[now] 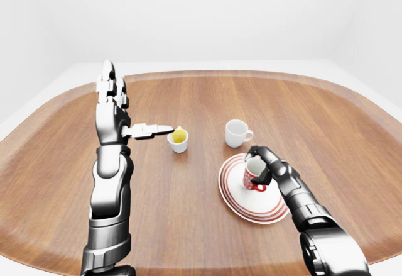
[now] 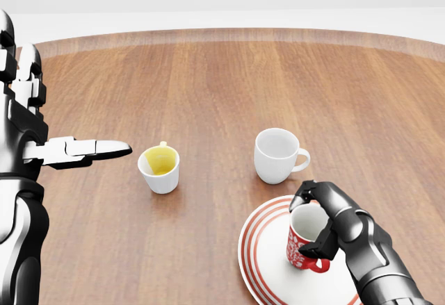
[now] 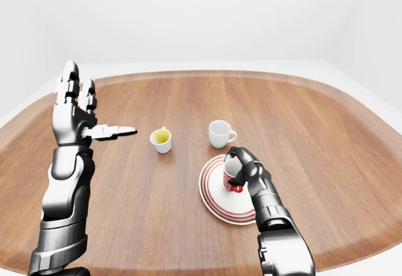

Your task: Pick up the red mug and put it on the plate

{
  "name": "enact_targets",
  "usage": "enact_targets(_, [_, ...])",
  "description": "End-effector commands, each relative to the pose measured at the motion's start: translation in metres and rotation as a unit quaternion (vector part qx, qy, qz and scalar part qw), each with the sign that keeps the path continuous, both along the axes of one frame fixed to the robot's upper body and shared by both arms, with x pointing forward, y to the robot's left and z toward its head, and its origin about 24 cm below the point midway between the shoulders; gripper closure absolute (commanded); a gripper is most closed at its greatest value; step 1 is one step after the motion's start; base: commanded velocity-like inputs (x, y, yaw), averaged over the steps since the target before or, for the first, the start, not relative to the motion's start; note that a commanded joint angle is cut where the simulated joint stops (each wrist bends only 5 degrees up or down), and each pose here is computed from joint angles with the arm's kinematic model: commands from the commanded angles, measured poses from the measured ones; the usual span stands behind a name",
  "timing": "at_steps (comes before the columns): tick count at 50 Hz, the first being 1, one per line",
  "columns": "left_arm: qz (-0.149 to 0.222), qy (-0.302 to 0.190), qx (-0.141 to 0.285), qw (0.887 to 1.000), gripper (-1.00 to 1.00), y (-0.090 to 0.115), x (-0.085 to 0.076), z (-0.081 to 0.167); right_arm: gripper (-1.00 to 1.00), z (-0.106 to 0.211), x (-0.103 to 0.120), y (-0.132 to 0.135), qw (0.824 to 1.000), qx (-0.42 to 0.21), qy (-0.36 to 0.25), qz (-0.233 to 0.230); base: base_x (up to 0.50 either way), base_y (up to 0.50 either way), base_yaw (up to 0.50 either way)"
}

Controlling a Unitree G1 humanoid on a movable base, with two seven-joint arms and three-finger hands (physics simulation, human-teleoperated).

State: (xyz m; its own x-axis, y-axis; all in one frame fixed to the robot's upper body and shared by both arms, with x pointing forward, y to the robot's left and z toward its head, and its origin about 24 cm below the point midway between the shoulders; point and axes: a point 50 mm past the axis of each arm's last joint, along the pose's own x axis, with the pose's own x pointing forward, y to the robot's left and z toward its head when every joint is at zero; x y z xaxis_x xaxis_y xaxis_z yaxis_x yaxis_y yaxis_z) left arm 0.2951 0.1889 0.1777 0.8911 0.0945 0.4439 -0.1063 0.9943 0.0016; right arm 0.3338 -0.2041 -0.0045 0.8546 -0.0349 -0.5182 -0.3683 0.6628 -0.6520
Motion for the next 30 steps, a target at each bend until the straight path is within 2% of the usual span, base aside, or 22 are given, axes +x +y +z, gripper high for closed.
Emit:
enact_targets(1, [0.0, 0.002, -0.001, 1.0, -1.0, -0.0002, 0.0006, -0.001, 1.0, -0.0022, -0.0007, -0.0016, 1.0, -0.01, 0.005, -0.002, 0.0, 0.0, 0.0])
enact_targets(14, [-0.001, 0.002, 0.0, 1.0, -1.0, -0.0009, 0.0006, -0.0008, 1.0, -0.0029, -0.0008, -0.0027, 1.0, -0.011, 0.006, -0.005, 0.0, 0.0, 0.0])
enact_targets(15, [-0.001, 0.002, 0.0, 1.0, -1.0, -0.0011, 0.0008, -0.0006, 0.76, -0.0027, -0.0007, -0.0024, 1.0, -0.01, 0.006, -0.005, 0.0, 0.0, 0.0])
enact_targets(16, [-0.001, 0.001, 0.0, 1.0, -1.0, -0.0012, 0.0009, -0.0004, 0.73, -0.0025, -0.0006, -0.0023, 1.0, -0.01, 0.005, -0.005, 0.0, 0.0, 0.0])
enact_targets(17, [-0.001, 0.0, 0.0, 1.0, -1.0, -0.0012, 0.0009, 0.0002, 0.62, -0.0025, -0.0005, -0.0021, 1.0, -0.01, 0.006, -0.004, 0.0, 0.0, 0.0])
enact_targets(19, [-0.002, -0.002, 0.001, 1.0, -1.0, -0.0015, 0.0005, 0.0014, 0.25, -0.0016, 0.0, -0.002, 1.0, -0.01, 0.004, -0.003, 0.0, 0.0, 0.0])
enact_targets(26, [-0.002, 0.001, 0.001, 1.0, -1.0, -0.0015, 0.001, -0.0001, -0.03, -0.0014, 0.0001, -0.0017, 1.0, -0.01, 0.004, -0.003, 0.0, 0.0, 0.0])
enact_targets(27, [-0.002, -0.001, 0.001, 1.0, -1.0, -0.0013, 0.0008, 0.0005, -0.28, -0.0012, 0.0003, -0.002, 1.0, -0.01, 0.004, -0.003, 0.0, 0.0, 0.0])
enact_targets(30, [-0.002, -0.001, 0.0, 1.0, -1.0, -0.0011, 0.0009, 0.0006, -0.35, -0.0008, 0.0006, -0.0022, 1.0, -0.01, 0.004, -0.003, 0.0, 0.0, 0.0])
